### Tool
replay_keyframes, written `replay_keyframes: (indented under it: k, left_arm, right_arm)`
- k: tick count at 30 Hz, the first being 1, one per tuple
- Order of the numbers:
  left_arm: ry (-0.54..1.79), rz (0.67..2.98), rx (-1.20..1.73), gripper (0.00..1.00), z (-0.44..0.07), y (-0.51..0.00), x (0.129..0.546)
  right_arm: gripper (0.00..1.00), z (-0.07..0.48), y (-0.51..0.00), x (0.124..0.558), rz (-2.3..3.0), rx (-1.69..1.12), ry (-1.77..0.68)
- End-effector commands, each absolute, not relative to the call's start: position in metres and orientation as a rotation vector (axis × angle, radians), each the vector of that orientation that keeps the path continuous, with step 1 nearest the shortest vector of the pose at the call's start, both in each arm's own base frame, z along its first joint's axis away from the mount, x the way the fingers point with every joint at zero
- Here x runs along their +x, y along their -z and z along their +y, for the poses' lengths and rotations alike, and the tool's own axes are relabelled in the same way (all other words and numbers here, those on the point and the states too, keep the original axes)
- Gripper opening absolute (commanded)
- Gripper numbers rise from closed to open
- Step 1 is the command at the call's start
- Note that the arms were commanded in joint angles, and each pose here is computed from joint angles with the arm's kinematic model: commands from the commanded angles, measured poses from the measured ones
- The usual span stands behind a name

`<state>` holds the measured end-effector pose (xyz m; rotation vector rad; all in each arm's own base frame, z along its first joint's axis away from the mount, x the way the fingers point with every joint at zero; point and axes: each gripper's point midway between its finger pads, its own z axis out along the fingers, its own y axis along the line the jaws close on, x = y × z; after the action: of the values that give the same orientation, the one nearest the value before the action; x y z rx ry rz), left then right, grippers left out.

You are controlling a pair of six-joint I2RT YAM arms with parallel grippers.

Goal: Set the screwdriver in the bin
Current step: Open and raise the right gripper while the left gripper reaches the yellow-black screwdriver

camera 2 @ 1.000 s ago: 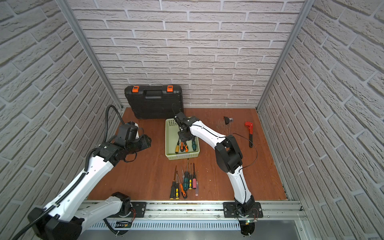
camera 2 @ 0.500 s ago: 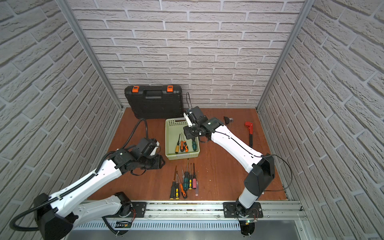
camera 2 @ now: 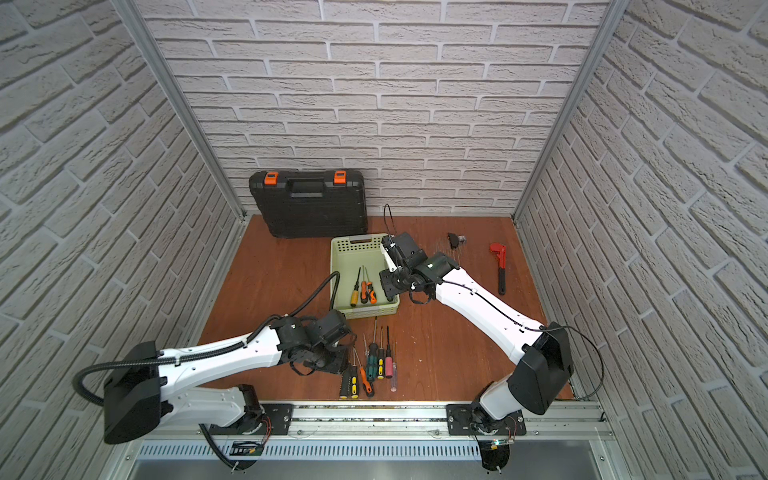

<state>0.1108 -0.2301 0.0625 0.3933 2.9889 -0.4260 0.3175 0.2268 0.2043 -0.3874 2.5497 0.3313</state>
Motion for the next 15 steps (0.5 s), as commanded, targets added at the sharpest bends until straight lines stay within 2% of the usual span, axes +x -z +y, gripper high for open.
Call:
replay_keyframes:
  k: [1,15]
  left_arm:
    - [0.487,3.008,0.343,0.46,-0.243,-0.054,0.100]
    - [0.324,3.058,0.293,0.46,-0.232,-0.032,0.094]
  right_arm:
    - [0.41,0.229,-0.216,0.320,2.499,-0.362,-0.360]
    - [0.41,0.221,-0.216,0.313,2.485,-0.363,-0.341]
